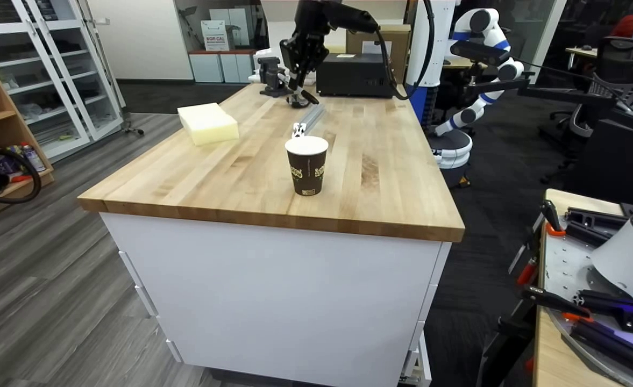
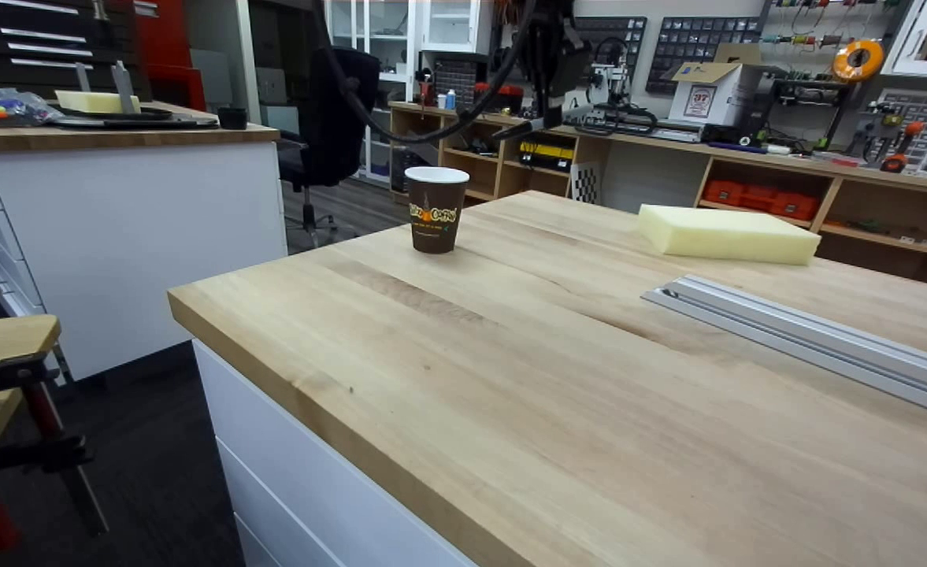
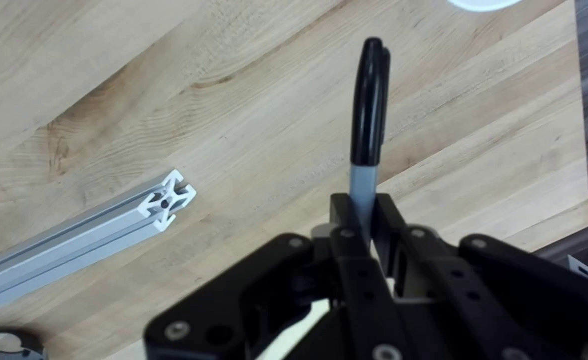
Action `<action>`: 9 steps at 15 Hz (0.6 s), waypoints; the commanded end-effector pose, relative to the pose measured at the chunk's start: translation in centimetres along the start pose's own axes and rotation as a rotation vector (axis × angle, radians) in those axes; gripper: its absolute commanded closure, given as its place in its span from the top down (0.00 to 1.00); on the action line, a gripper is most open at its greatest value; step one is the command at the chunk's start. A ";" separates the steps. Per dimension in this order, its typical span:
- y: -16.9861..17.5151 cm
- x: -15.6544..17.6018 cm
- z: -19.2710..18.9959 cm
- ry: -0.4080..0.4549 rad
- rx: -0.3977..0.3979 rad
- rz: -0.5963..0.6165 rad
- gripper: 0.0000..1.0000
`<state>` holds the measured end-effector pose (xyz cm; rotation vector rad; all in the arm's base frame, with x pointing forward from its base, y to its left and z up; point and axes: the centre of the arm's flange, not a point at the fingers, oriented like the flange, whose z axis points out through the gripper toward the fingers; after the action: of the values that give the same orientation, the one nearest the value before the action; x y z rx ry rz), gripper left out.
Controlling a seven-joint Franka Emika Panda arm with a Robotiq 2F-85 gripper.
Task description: Pick up the pen from the countertop and put it in the brown cup
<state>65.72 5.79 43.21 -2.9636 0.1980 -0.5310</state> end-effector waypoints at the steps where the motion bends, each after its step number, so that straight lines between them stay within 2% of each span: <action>1: -1.5 -1.0 -1.2 -0.029 0.033 -0.091 0.03; 9: -5.3 -3.3 -1.7 -0.085 0.082 -0.123 0.03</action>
<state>64.59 10.70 43.28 -2.9436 0.0026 -0.4490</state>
